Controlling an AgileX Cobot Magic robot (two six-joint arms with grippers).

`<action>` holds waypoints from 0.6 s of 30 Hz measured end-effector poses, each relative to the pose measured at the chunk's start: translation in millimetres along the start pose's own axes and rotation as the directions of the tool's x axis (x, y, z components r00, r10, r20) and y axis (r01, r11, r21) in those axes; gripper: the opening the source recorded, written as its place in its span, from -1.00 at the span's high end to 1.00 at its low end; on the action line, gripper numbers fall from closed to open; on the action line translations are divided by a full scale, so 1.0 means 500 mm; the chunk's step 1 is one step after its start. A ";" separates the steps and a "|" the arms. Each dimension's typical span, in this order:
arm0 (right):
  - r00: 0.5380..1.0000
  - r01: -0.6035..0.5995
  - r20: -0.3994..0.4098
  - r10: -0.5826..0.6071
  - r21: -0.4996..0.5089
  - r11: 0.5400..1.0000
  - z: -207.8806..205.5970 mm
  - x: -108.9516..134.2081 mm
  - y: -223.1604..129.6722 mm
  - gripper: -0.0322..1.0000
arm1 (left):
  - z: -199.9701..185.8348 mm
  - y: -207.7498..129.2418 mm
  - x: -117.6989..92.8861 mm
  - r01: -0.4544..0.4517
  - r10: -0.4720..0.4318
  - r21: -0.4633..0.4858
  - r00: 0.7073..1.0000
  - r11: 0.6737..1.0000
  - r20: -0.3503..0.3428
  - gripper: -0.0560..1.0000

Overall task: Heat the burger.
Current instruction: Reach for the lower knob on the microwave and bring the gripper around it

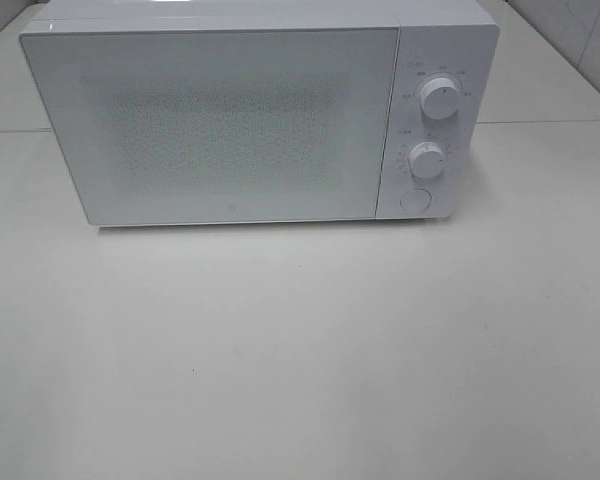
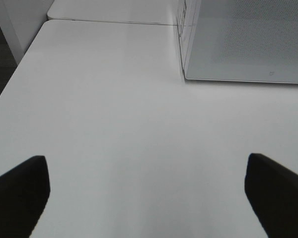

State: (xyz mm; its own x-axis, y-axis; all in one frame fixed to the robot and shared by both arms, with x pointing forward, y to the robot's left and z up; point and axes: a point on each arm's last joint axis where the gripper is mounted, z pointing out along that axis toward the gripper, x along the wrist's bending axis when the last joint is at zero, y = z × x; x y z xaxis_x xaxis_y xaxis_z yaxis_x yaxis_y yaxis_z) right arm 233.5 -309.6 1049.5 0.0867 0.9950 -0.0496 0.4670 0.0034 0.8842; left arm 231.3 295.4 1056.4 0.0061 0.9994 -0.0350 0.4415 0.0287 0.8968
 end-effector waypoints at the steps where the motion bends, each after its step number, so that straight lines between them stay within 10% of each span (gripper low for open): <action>1: 1.000 0.000 0.000 0.000 0.000 1.000 0.000 0.000 0.000 -0.55 | 0.000 0.000 0.000 0.000 0.000 0.000 1.000 1.000 0.001 -0.98; 18: 1.000 -0.001 0.000 0.001 0.000 1.000 0.000 0.000 0.000 -0.55 | 0.000 0.000 -0.001 0.003 -0.003 0.000 1.000 1.000 0.006 -0.98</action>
State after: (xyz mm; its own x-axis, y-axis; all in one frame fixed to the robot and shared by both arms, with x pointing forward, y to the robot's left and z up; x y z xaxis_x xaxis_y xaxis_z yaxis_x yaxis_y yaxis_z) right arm 233.5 -309.6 1049.5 0.0872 0.9950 -0.0488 0.4670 0.0024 0.8843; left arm 231.3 294.9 1056.4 0.0101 0.9991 -0.0407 0.4414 0.0321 0.8968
